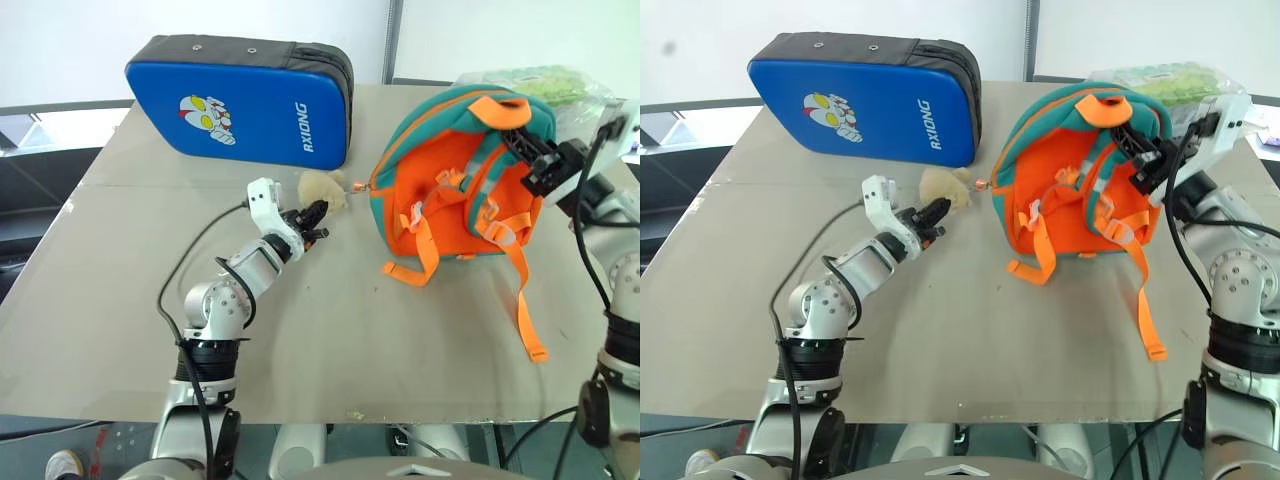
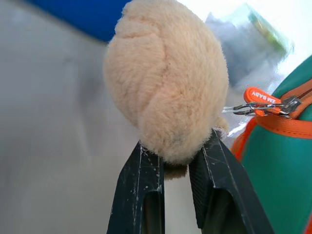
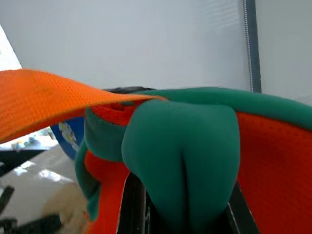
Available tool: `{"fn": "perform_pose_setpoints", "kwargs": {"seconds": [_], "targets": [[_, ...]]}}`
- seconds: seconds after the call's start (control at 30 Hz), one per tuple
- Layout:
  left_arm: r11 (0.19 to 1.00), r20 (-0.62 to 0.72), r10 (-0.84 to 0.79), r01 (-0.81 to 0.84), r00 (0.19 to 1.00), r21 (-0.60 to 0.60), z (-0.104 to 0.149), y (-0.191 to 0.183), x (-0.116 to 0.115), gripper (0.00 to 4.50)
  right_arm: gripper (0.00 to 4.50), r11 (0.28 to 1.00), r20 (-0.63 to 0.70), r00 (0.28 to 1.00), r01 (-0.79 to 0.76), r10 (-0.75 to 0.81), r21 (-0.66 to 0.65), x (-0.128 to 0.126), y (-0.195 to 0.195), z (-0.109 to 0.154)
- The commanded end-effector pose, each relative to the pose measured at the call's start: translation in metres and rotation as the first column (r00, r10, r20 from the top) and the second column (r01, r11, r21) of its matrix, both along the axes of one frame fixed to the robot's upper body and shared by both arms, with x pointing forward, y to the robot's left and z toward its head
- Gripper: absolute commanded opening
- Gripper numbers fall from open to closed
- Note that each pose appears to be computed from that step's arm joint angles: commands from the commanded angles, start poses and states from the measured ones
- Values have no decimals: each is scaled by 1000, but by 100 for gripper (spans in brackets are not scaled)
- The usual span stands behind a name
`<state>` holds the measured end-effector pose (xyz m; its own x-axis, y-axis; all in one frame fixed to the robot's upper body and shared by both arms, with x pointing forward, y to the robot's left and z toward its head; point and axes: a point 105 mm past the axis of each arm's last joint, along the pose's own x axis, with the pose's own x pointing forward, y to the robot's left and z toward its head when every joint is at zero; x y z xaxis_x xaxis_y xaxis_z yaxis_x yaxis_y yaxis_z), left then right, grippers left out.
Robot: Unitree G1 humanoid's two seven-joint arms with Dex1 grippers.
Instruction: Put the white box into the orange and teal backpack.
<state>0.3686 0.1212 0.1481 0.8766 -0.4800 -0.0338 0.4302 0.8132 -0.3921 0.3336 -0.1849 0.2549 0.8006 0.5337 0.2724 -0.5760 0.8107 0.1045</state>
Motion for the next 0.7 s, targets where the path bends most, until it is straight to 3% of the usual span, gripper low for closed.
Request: {"fn": "perform_pose_setpoints", "kwargs": {"seconds": [0.03, 0.07, 0.13, 0.17, 0.27, 0.37, 0.57, 0.7], "targets": [[979, 103, -142, 124, 984, 162, 1, -11, -13, 14, 101, 993, 10, 1000, -25, 26, -114, -11, 6, -9], [967, 115, -183, 157, 976, 199, -2, -12, -18, 14, 161, 988, -5, 999, -38, 38, -151, -14, 7, -15], [955, 123, -231, 201, 965, 217, -5, -12, -26, 118, 262, 968, -38, 998, -57, 50, -244, -19, 8, -30], [952, 124, -244, 214, 962, 218, -5, -10, -30, 137, 296, 960, -53, 997, -65, 52, -274, -22, 7, -36], [943, 127, -266, 231, 956, 239, -7, 1, -41, 282, 438, 946, -97, 994, -86, 58, -313, -31, 0, -45], [933, 130, -276, 233, 952, 274, -9, 17, -54, 437, 450, 923, -157, 985, -120, 66, -366, -45, -6, -57], [911, 107, -318, 273, 942, 308, -17, 44, -89, 445, 450, 878, -239, 951, -278, 196, -389, -84, 2, -70], [897, 96, -349, 303, 932, 322, -24, 52, -107, 445, 450, 893, -178, 974, -200, 138, -404, -74, -3, -64]]}}
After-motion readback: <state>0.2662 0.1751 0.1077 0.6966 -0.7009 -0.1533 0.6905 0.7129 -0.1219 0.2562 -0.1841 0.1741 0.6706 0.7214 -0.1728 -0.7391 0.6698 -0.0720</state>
